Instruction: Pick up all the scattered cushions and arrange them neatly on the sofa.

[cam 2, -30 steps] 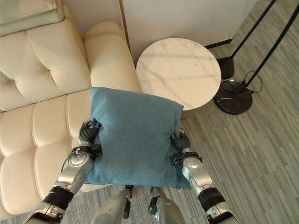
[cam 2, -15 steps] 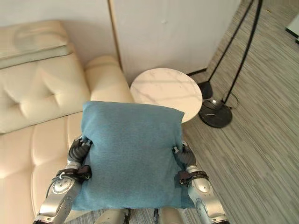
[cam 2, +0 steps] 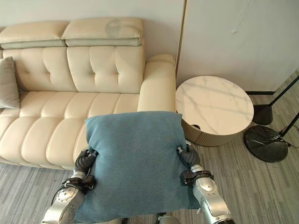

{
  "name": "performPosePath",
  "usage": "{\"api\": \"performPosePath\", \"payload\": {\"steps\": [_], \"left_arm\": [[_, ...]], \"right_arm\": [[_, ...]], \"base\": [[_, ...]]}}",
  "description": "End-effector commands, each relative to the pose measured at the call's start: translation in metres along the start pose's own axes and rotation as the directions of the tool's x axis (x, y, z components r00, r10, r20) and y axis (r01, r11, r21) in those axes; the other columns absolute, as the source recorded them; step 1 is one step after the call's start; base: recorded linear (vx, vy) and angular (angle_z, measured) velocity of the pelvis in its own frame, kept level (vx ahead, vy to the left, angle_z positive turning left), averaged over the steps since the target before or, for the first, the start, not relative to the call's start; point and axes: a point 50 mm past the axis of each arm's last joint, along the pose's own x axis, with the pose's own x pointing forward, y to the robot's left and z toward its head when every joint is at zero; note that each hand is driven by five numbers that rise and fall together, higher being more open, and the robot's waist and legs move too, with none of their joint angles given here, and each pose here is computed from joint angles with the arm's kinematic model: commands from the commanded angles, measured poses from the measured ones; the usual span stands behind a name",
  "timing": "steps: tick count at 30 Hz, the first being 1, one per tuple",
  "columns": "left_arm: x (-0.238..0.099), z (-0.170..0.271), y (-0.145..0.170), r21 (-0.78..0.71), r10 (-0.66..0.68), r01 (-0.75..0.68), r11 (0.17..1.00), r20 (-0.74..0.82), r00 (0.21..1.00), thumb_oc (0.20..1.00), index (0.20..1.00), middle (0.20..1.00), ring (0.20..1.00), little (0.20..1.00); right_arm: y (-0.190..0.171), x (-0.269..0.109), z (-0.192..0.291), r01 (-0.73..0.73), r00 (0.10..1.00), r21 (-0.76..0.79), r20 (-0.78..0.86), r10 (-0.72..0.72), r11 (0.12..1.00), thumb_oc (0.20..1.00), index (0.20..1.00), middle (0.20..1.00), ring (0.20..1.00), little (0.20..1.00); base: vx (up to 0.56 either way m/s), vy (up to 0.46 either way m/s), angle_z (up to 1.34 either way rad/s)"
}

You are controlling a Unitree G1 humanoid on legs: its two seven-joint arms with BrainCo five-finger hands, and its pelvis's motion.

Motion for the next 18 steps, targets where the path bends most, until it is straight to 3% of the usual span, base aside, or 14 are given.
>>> {"api": "performPosePath", "payload": {"steps": [1,18], "left_arm": [[0.005,0.037,-0.026,0.033,-0.179,0.176,0.984,0.189,0.966,0.200,0.200,0.200,0.200,0.200],[-0.003,0.035,0.000,0.138,-0.148,0.127,0.982,0.157,0.976,0.200,0.200,0.200,0.200,0.200]], "right_arm": [[0.035,0.008,0.041,-0.126,0.963,0.074,0.250,0.104,0.989,0.200,0.200,0.200,0.200,0.200],[0.048,0.006,0.027,-0.194,0.967,0.092,0.184,0.175,0.977,0.200,0.200,0.200,0.200,0.200]], "base": [[0.05,0.112,0.93],[0.05,0.169,0.06]]}}
